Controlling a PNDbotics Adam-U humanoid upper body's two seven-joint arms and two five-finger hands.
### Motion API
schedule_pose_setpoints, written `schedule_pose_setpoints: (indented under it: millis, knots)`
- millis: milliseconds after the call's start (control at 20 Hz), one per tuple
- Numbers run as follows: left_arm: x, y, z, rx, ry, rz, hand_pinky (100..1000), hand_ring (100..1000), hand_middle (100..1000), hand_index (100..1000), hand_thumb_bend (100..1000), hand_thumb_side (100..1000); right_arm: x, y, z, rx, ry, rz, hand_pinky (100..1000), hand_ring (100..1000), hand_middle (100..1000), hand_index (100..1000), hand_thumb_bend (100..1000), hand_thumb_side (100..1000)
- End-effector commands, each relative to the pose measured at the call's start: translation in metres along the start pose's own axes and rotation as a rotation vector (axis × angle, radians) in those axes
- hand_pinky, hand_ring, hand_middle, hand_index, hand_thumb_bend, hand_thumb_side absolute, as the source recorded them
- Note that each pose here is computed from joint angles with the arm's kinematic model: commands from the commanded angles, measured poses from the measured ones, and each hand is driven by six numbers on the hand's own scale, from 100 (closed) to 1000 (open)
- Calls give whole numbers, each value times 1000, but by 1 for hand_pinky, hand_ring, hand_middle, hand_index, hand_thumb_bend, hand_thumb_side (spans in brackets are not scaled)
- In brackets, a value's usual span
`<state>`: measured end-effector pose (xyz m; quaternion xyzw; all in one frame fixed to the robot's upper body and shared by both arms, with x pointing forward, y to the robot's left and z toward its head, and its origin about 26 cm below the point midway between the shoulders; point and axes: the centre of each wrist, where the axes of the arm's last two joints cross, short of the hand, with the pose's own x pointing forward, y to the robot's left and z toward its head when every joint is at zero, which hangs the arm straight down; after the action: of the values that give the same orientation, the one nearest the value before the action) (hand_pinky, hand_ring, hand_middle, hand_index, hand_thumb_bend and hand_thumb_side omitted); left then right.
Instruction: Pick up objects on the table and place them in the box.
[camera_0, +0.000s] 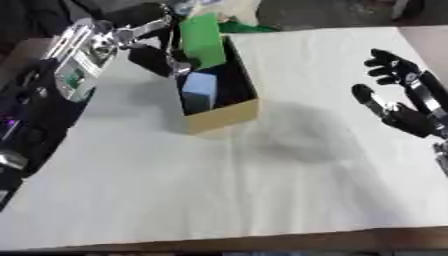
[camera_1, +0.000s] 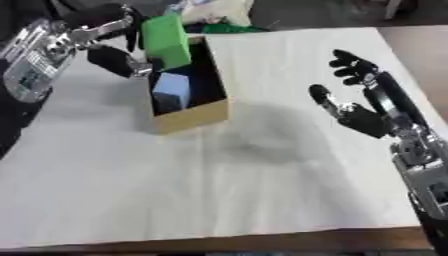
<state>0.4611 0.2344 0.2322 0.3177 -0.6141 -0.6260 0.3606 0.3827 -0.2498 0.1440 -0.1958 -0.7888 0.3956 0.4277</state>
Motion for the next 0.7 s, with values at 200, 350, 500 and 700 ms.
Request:
schedule_pose_setpoints:
  millis: [200,350,500,700]
  knots:
    - [-13,-16,-23,52,117,-55,628,491,505,780,122,555,7,-4,-6,1,-33,0,792,832,837,994,457,849]
    - [-17,-25,-29,100,177,-75,666,566,590,838,232,644,7,-2,-7,7,-37,-4,792,832,836,994,454,850]
    - [-21,-29,-31,155,223,-72,737,714,753,942,402,801,7,-2,-7,8,-38,-8,792,832,836,994,452,851]
    - [-25,-27,-26,201,237,-59,804,828,877,1000,592,933,6,-2,-6,9,-33,-10,792,832,835,994,446,854]
